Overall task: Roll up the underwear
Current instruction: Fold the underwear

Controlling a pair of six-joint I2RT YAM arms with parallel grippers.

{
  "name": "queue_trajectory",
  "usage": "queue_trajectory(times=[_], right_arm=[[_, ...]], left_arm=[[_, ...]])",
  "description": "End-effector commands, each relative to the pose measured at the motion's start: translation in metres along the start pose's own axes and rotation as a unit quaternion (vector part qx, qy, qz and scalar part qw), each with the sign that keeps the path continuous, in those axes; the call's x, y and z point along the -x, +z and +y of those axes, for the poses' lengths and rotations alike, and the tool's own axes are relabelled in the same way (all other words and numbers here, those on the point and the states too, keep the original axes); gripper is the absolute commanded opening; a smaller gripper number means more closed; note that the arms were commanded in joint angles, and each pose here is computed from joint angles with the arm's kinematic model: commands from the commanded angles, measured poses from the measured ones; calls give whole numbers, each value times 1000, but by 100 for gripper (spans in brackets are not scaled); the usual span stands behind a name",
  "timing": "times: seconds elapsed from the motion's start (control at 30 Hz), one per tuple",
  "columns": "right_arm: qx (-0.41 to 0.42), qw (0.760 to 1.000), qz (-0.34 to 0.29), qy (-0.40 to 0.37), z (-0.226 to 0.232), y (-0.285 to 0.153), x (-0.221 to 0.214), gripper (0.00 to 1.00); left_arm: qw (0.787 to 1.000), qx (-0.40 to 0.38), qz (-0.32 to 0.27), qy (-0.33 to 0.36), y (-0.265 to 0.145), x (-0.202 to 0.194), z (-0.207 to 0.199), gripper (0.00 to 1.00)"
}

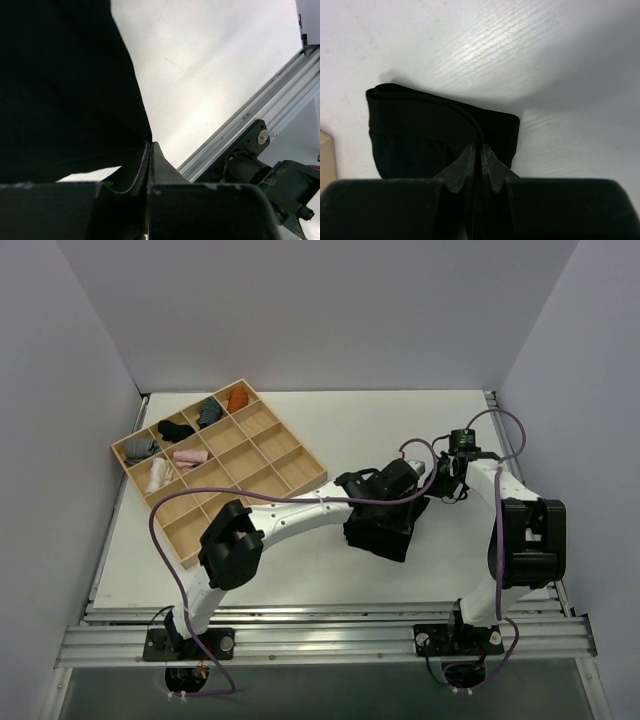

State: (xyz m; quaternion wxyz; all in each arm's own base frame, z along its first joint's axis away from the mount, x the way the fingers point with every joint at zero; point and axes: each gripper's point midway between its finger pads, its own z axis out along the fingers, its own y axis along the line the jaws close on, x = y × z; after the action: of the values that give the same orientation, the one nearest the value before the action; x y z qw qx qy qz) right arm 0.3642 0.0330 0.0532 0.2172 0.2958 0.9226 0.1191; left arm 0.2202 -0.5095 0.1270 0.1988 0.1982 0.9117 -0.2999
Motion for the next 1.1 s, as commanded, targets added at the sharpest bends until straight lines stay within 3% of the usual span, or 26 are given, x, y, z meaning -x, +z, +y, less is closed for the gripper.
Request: queue_trajectory(times=[0.0,0.37,0.77,0.87,1.07], right_arm=[[-22,1000,-12,-9,-14,3,0,0],[-41,999,-33,-12,-30,-2,10,0],[-61,998,-22,-5,-46,8,9,0],[-64,998,-19,0,-49,11,7,1],[-77,997,-19,9,-56,9,3,13]], left_arm=[[999,-46,-20,-1,8,15,-28,2],[999,-26,33,-7,55,-26,-11,2],[997,-14,69,-6,72,-48,2,3],[997,-18,70,-5,71,-50,1,8],[997,-26,70,-2,60,-46,-4,31]])
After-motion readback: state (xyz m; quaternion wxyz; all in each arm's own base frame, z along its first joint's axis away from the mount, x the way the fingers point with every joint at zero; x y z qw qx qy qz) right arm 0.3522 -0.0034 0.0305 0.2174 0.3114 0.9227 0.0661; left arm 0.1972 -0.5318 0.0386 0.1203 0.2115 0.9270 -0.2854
